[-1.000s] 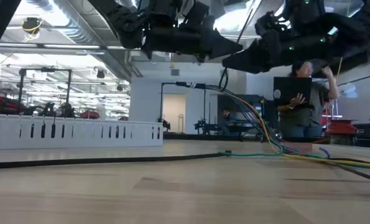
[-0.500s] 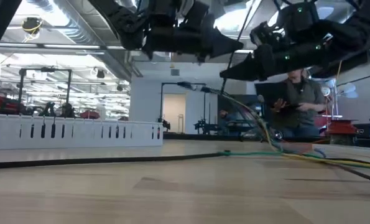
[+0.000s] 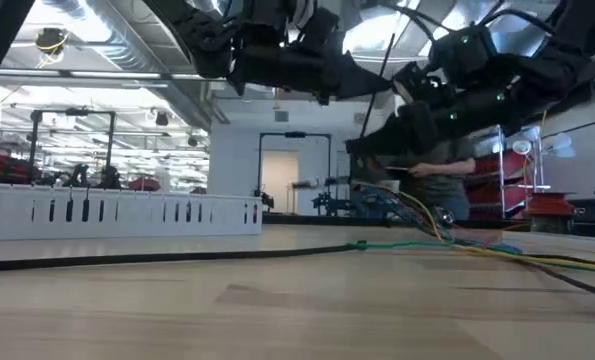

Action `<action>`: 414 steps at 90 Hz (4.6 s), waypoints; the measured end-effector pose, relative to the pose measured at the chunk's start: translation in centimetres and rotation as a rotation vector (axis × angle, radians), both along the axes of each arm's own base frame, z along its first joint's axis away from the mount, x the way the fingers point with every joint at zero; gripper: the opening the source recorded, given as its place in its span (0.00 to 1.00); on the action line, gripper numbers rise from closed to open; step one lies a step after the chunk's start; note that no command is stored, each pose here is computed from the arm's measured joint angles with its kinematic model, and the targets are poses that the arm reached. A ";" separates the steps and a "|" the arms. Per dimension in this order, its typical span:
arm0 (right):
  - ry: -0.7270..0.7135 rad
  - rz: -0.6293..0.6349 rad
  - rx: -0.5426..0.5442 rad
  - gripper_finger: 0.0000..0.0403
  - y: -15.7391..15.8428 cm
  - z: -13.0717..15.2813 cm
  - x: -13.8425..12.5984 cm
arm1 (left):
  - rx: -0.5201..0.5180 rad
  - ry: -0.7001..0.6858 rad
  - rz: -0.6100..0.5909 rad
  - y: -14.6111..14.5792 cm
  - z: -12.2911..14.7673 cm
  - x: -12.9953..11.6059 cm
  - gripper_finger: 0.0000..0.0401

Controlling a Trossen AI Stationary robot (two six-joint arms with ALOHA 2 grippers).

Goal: Ziptie cables
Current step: Wrap the top black zip tie on the colored cables

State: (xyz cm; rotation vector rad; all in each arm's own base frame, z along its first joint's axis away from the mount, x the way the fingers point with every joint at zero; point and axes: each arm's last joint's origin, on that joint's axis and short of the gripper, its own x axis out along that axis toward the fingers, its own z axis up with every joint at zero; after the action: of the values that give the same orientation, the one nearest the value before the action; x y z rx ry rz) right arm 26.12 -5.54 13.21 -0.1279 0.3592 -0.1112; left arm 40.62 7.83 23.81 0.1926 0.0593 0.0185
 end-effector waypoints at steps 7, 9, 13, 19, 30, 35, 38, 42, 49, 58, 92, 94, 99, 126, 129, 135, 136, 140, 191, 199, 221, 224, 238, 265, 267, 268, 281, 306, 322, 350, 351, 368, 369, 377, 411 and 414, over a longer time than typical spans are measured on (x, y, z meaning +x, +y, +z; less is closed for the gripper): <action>0.007 0.000 0.002 0.00 0.0 -0.3 0.1 | 0.008 0.016 0.000 0.0 -0.2 0.0 0.00; 0.009 0.000 0.002 0.00 0.0 -0.4 0.1 | 0.010 0.018 -0.001 0.0 -0.2 0.0 0.00; 0.012 0.000 0.002 0.00 0.0 -0.4 0.1 | 0.015 0.028 -0.001 0.0 -0.3 0.0 0.00; 0.017 0.001 0.003 0.00 0.0 -0.5 0.1 | 0.018 0.058 -0.003 0.0 -0.4 -0.1 0.00; 0.029 0.001 0.005 0.00 0.0 -0.7 0.0 | 0.000 0.154 0.003 0.2 0.1 -0.9 0.00; 0.029 0.001 0.005 0.00 0.0 -0.7 0.0 | -0.004 0.172 0.018 0.4 1.4 -1.8 0.01; 0.038 0.001 0.007 0.00 0.0 -0.8 0.0 | -0.004 0.164 0.038 0.5 2.0 -2.0 0.01; 0.064 0.001 0.012 0.00 0.1 -1.1 -0.2 | -0.012 0.156 0.063 0.9 2.6 -2.2 0.03; 0.071 0.001 0.014 0.00 0.1 -1.3 -0.2 | -0.061 0.233 0.088 1.2 1.6 -2.5 0.07; 0.041 0.002 0.005 0.00 0.0 -0.8 -0.1 | -0.104 0.342 0.105 1.3 -0.1 -2.6 0.14; 0.043 0.003 0.002 0.00 0.0 -0.8 -0.1 | -0.142 0.411 0.022 1.0 -1.3 -2.4 0.31; 0.042 0.003 0.001 0.00 0.0 -0.8 -0.1 | -0.141 0.412 0.021 1.0 -1.4 -2.4 0.31; 0.037 0.003 -0.001 0.00 0.0 -0.8 0.0 | -0.139 0.409 0.018 1.1 -2.2 -2.0 0.32; 0.034 0.002 -0.003 0.00 0.0 -0.7 0.0 | -0.131 0.361 -0.001 0.5 -4.3 -0.4 0.32; 0.034 0.001 -0.003 0.00 0.0 -0.7 0.0 | -0.128 0.352 -0.006 0.4 -4.5 -0.2 0.32; 0.032 0.000 -0.005 0.00 0.0 -0.7 0.0 | -0.117 0.324 -0.014 0.1 -4.5 0.0 0.32; 0.032 0.000 -0.005 0.00 0.0 -0.7 0.0 | -0.115 0.321 -0.014 0.2 -4.5 0.1 0.32; 0.034 0.000 -0.004 0.00 0.0 -0.7 0.0 | -0.105 0.315 -0.013 0.2 -4.5 0.2 0.31; 0.046 -0.003 0.000 0.00 0.0 -0.8 0.1 | 0.147 0.311 0.065 -1.2 -2.9 -0.2 0.00; 0.078 -0.002 0.008 0.00 0.0 -1.6 0.1 | 0.146 0.311 0.070 -1.0 -2.8 -0.3 0.00; 0.195 0.003 0.036 0.00 0.0 -4.1 0.2 | 0.147 0.269 0.092 -0.2 -1.8 -0.6 0.00; 0.200 0.002 0.037 0.00 0.0 -4.2 0.2 | 0.147 0.264 0.096 0.0 -1.6 -0.7 0.00; 0.218 -0.004 0.055 0.00 -0.1 -4.4 0.4 | 0.142 0.235 0.110 0.4 -0.9 -0.8 0.00; 0.229 -0.008 0.065 0.13 -0.1 -4.5 0.4 | 0.093 0.224 0.121 0.4 -0.6 -0.8 0.00; 0.228 -0.008 0.066 0.14 -0.1 -4.5 0.4 | 0.089 0.227 0.122 0.4 -0.7 -0.8 0.00; 0.228 -0.009 0.067 0.15 -0.1 -4.5 0.5 | 0.088 0.228 0.122 0.4 -0.7 -0.9 0.00; 0.207 -0.009 0.063 0.27 -0.2 -3.9 0.9 | 0.082 0.266 0.121 0.3 -0.1 -1.5 0.03; 0.146 -0.008 0.051 0.34 -0.4 -2.6 1.9 | 0.060 0.296 0.128 -0.3 3.4 -4.0 0.22; 0.142 -0.008 0.049 0.34 -0.5 -2.3 2.1 | 0.082 0.358 0.148 -0.4 4.1 -5.2 0.27; 0.077 -0.099 -0.001 0.34 -0.6 1.8 1.3 | 0.032 0.560 0.219 -0.3 2.8 -6.6 0.27; 0.074 -0.107 -0.005 0.34 -0.6 2.0 1.2 | 0.026 0.565 0.222 -0.3 2.8 -6.6 0.27; 0.093 -0.240 -0.030 0.34 -0.8 3.0 0.4 | -0.108 0.557 0.299 0.7 0.7 -7.1 0.27; 0.100 -0.245 -0.027 0.34 -0.9 2.9 0.4 | -0.122 0.550 0.306 0.8 0.5 -7.2 0.27; 0.164 -0.273 0.024 0.34 -1.2 2.2 0.0 | -0.262 0.487 0.371 1.5 -0.6 -7.6 0.27; 0.232 -0.267 0.104 0.34 -3.6 1.3 -1.1 | -0.678 0.468 0.578 5.0 -7.4 -6.7 0.27; 0.231 -0.271 0.103 0.34 -3.8 1.3 -1.1 | -0.699 0.471 0.594 5.5 -7.8 -6.6 0.27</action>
State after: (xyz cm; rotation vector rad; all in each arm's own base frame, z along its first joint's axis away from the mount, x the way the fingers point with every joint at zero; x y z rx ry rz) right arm 25.02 -9.34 14.54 0.0115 0.6111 -0.3470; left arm 34.06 13.31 16.02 -0.5305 0.5820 0.5387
